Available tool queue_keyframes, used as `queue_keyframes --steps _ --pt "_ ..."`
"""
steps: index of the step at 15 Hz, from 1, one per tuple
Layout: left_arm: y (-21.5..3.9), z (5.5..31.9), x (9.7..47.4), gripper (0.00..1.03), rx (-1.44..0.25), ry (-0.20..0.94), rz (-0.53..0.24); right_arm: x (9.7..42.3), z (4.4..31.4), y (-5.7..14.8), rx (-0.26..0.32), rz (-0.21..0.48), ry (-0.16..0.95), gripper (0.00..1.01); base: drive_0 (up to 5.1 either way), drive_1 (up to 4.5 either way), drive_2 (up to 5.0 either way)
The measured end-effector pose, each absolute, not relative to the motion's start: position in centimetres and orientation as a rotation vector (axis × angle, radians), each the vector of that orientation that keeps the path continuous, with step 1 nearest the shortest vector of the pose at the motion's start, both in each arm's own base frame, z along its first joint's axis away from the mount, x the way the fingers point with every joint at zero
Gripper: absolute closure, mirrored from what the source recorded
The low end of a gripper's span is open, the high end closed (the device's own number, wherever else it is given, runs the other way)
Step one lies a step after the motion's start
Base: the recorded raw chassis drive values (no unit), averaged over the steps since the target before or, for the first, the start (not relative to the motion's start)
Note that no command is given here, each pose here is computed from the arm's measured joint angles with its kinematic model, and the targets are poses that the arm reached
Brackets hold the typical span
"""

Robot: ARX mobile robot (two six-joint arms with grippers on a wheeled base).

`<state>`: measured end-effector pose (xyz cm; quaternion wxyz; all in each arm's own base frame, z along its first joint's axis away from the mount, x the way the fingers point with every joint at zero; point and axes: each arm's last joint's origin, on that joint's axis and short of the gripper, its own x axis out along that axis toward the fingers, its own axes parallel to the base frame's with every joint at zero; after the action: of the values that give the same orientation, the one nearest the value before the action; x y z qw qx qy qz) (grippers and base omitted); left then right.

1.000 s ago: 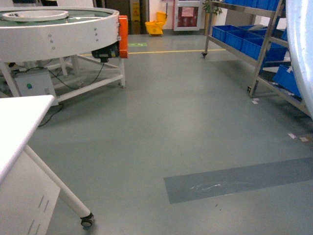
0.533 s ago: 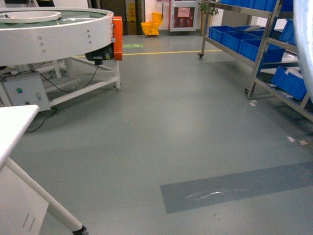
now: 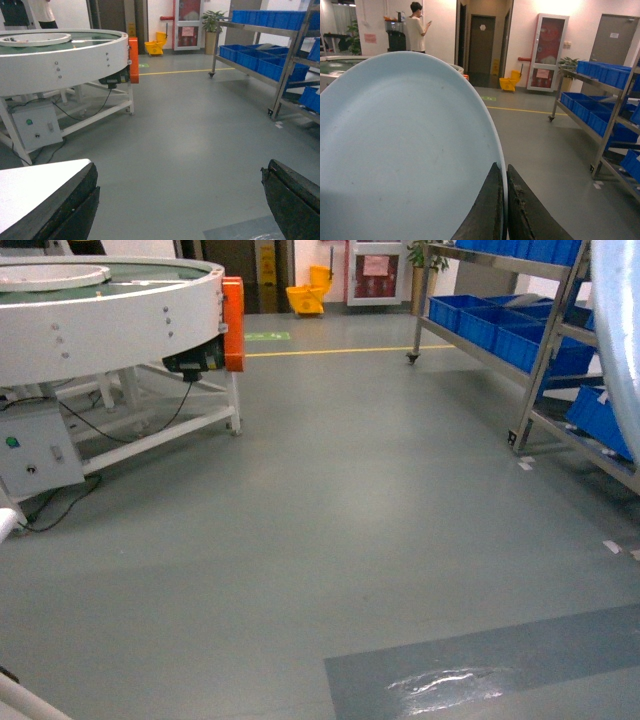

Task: Place blue tray on left shelf second layer neatly

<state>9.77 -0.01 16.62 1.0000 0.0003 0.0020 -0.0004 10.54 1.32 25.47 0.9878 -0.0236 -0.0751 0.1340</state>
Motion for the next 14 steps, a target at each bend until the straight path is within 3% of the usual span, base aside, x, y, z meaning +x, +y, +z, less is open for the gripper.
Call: queue_keyframes --steps 14 --pt "-0.01 16.62 9.77 0.05 0.0 0.004 0.0 10.55 25.45 1.32 -0.047 0.269 -0.149 0.99 0.0 4.28 -4.4"
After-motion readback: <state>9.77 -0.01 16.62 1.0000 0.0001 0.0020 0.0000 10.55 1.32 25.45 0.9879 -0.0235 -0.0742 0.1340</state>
